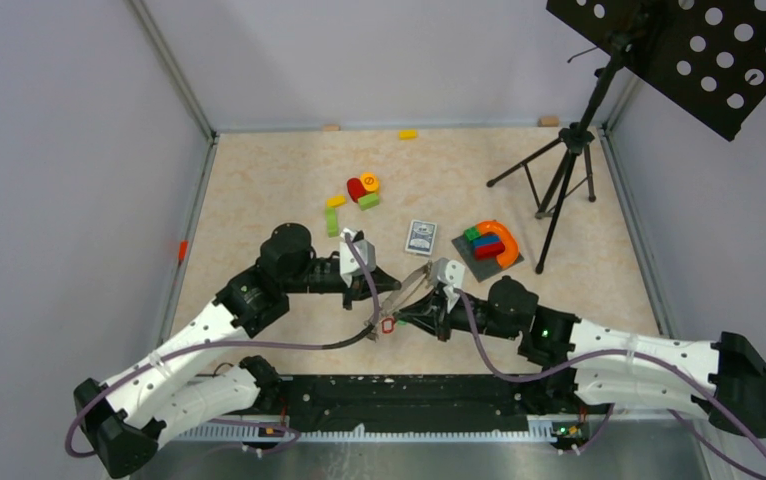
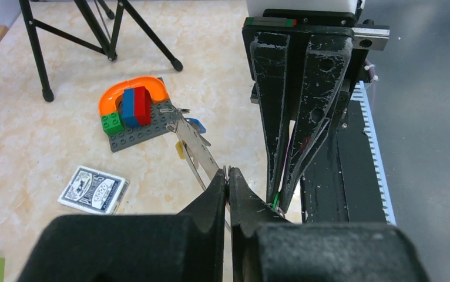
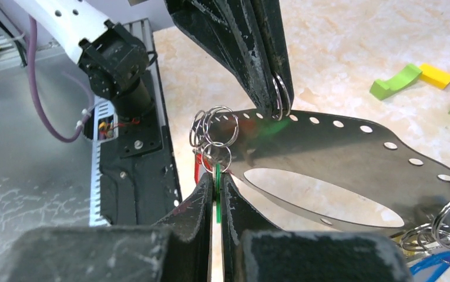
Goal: Remove the keys from the keyring
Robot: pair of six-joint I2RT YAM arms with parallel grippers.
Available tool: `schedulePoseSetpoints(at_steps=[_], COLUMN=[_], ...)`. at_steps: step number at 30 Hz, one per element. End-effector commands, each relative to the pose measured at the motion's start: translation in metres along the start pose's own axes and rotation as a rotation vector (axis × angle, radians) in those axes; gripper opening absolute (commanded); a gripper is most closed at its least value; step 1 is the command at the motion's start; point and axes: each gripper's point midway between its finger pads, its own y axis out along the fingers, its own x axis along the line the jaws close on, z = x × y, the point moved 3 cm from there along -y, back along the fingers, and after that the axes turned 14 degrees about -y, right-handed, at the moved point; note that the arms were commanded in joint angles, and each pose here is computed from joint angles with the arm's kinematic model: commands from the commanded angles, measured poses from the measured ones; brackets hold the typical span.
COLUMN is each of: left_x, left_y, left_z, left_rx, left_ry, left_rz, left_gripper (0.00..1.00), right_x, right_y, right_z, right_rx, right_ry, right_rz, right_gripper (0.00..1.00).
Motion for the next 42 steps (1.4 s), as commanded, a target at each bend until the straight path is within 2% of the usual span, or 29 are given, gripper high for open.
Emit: schedulePoseSetpoints(at_steps=[1,14,21,25,31,34,39,41,42], left_x=[-0.011,-0.014,-0.017,-0.019,-0.020,-0.022,-0.025,-0.025,-0.024], left_y=[-0.002,0.002,0.005,0.004,0.003,0.002,-0.003,-0.006,-0.008], left_z=[-0.015,-0.003,-0.003,-0.003,-0.007,-0.009,-0.017,-0.021,-0.022], left_rx=[-0.072,-0.056,-0.064,-0.067,-0.093,-0.101,-0.124,-0.139,-0.149], left_ry=[0.078,0.055,0.045,0.041,0.046,0.051,0.058,0.053,0.048], left_rz=[0.063,0.100,0.138,0.143,0.144,0.145,0.134,0.112,0.093], left_gripper=[0.05,0.05,0.12,0.23,0.34,0.39,0.53,0.63,0.78], right_x=[0.007,0.028,0.039,0.040,0.040,0.040,0.040,0.041,0.041], right_y=[-0.004,-0.006,-0.002,-0.003,-0.006,-0.009,-0.018,-0.022,-0.024], right_z=[-0.022,-0.056,-0.062,-0.067,-0.069,-0.065,-0.056,-0.051,-0.049], right_rx=[-0.018,-0.134,-0.212,-0.237,-0.252,-0.233,-0.171,-0.144,-0.131], right_ry=[0.026,0.090,0.127,0.123,0.116,0.108,0.090,0.090,0.092], right_rz=[-0.051,-0.200,-0.275,-0.281,-0.278,-0.275,-0.270,-0.267,-0.263], right_gripper=[0.00,0.00,0.00,0.00,0.00,0.00,0.00,0.00,0.00])
